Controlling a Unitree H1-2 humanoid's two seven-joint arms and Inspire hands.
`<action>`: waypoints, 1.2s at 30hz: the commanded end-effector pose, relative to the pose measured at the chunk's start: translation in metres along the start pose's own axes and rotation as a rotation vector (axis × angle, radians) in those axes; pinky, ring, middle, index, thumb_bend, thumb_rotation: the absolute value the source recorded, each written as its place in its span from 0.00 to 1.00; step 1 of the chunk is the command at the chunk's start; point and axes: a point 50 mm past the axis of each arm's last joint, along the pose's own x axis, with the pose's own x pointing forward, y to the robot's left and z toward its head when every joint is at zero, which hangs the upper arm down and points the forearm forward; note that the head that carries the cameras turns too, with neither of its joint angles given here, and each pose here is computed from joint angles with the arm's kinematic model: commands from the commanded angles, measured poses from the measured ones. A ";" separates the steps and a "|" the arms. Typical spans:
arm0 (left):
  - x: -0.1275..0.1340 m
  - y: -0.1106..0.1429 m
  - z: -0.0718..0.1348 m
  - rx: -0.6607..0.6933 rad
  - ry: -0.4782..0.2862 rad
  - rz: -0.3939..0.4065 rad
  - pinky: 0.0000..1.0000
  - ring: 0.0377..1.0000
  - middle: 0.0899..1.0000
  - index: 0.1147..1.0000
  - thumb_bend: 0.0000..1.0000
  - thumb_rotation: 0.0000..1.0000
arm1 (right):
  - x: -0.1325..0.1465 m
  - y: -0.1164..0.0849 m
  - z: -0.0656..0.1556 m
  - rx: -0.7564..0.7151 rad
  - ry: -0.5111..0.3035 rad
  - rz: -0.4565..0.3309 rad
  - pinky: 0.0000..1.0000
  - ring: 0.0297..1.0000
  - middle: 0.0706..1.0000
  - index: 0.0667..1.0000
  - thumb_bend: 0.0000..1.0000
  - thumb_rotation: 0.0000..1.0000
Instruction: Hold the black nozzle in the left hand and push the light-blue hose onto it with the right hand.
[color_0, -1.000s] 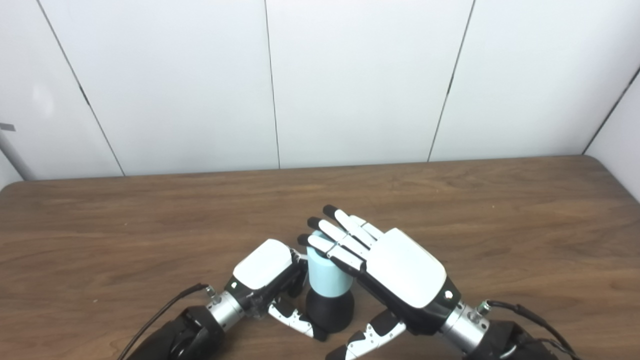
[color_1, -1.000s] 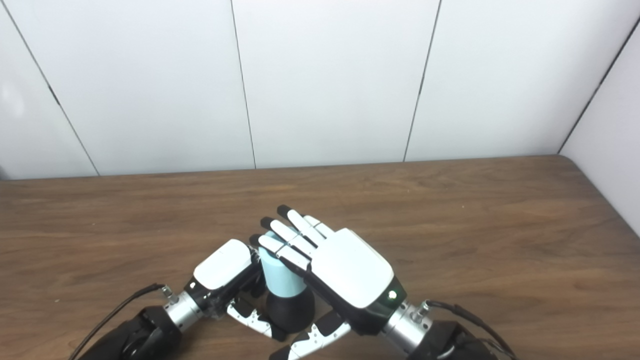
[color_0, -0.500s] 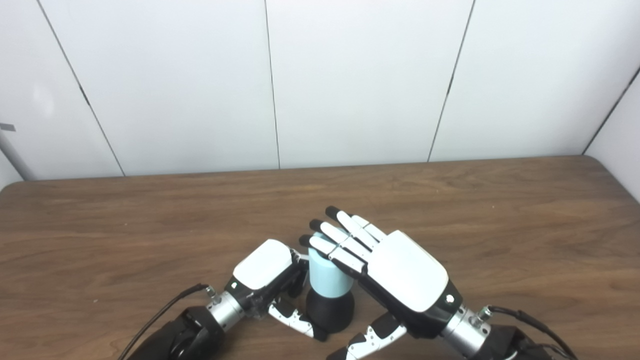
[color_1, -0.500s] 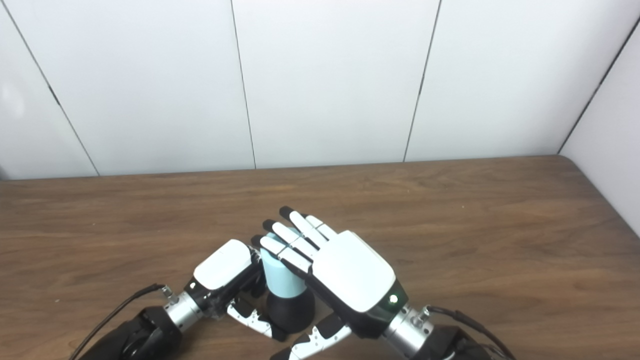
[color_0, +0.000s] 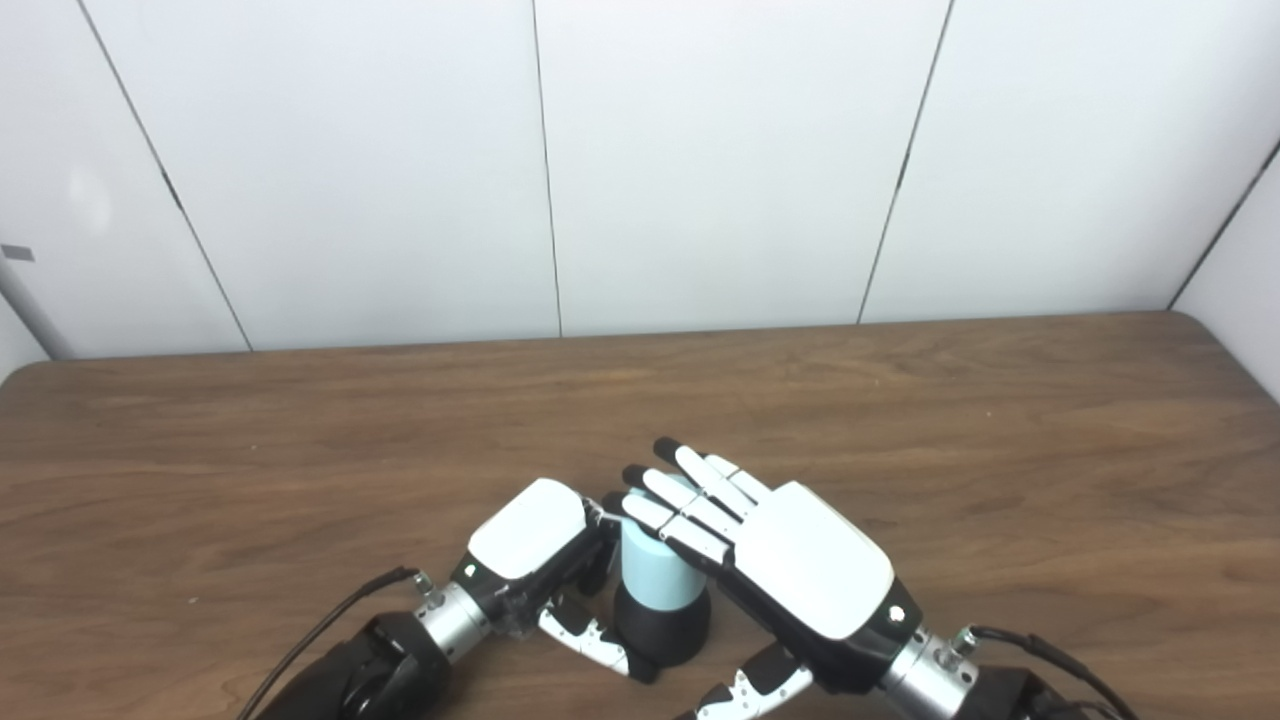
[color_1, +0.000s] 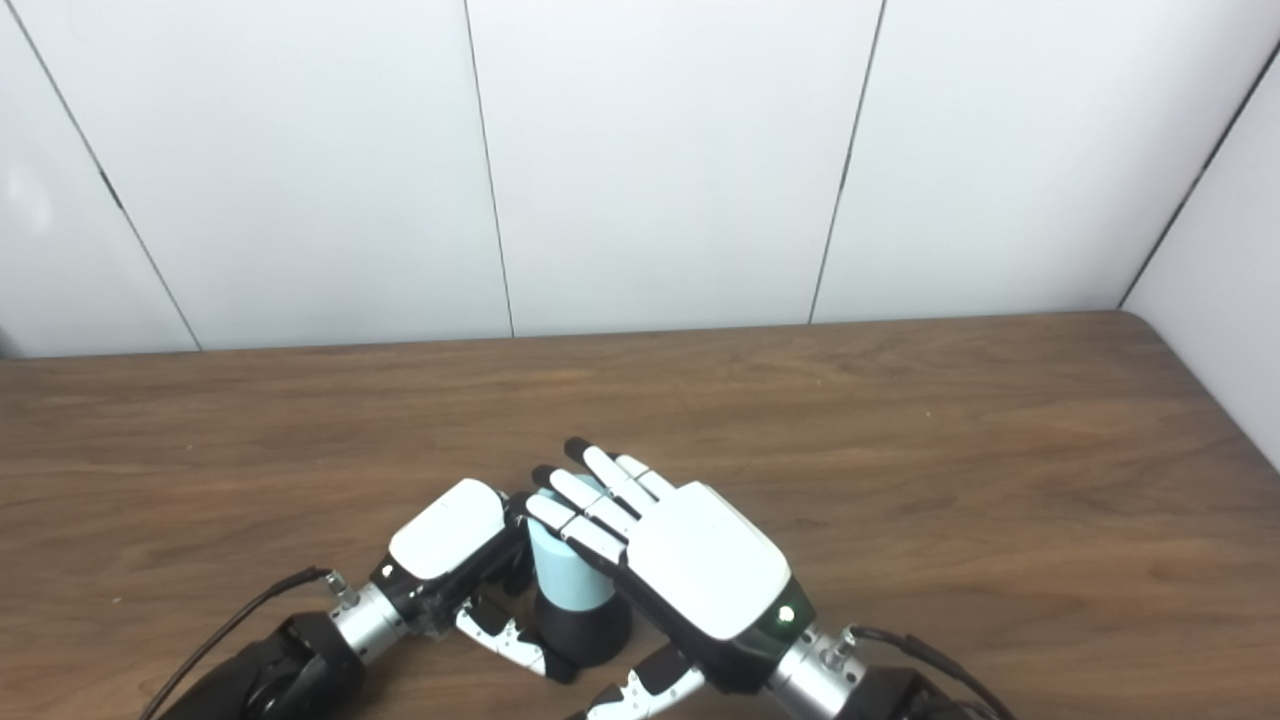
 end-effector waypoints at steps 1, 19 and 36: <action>-0.021 -0.043 0.009 -0.064 0.031 -0.122 0.17 0.20 0.33 0.44 0.52 0.00 | -0.011 0.018 -0.005 -0.002 0.038 0.162 0.91 1.00 0.94 0.89 0.95 0.88; -0.018 -0.048 0.008 -0.060 0.034 -0.125 0.17 0.20 0.33 0.44 0.52 0.00 | 0.043 -0.095 -0.010 0.267 -0.136 -0.641 1.00 1.00 1.00 1.00 0.80 0.88; -0.018 -0.046 0.006 -0.052 0.038 -0.108 0.16 0.18 0.41 0.41 0.52 0.00 | -0.006 -0.047 -0.056 0.703 0.140 -0.746 0.82 0.92 0.92 0.88 0.54 0.80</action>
